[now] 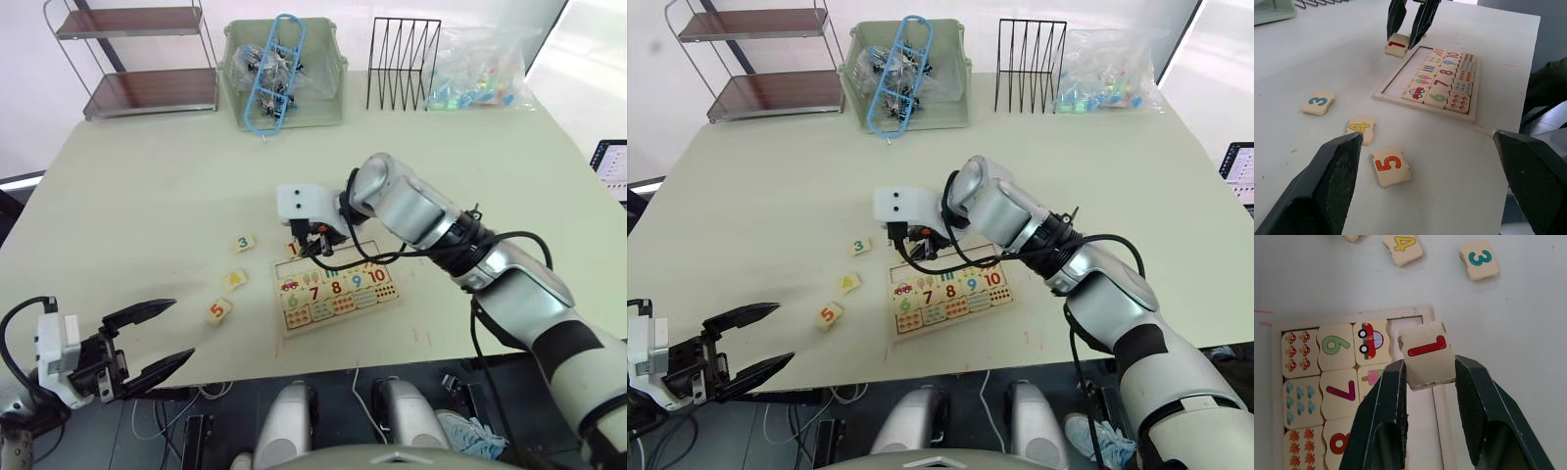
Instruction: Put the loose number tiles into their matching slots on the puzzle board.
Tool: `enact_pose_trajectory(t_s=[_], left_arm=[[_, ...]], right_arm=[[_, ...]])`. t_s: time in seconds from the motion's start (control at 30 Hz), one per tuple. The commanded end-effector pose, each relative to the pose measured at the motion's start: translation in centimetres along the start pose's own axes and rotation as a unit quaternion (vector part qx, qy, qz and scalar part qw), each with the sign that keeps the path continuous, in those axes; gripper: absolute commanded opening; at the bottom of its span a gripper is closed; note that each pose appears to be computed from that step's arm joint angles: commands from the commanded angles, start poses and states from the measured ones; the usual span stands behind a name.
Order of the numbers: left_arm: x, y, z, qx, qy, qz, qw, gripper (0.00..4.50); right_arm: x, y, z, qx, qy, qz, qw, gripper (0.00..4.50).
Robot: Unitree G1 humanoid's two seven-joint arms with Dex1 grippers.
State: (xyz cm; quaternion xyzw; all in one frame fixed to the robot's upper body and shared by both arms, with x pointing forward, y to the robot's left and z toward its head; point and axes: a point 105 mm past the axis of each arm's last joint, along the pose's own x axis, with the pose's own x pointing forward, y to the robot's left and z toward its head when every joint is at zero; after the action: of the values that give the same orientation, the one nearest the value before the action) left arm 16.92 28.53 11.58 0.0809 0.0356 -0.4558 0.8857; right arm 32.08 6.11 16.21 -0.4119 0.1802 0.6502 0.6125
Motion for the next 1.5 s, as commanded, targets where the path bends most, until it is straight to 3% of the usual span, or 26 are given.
enact_pose_trajectory(t_s=[0.03, 0.67, 1.5], left_arm=[[-0.3, 0.1, 0.9, 0.015, -0.006, 0.006, 1.0, 4.5], [0.4, 0.4, 2.2, 0.015, -0.042, 0.007, 0.999, 4.5], [0.6, 0.4, 2.6, 0.017, -0.049, 0.006, 0.999, 4.5]], right_arm=[[0.1, 0.0, 1.1, -0.022, -0.002, -0.003, 1.0, 0.87], [3.0, 0.5, 1.3, -0.01, 0.017, 0.013, 1.0, 0.87], [4.2, 0.1, 0.2, 0.038, 0.028, 0.021, 0.999, 0.87]])
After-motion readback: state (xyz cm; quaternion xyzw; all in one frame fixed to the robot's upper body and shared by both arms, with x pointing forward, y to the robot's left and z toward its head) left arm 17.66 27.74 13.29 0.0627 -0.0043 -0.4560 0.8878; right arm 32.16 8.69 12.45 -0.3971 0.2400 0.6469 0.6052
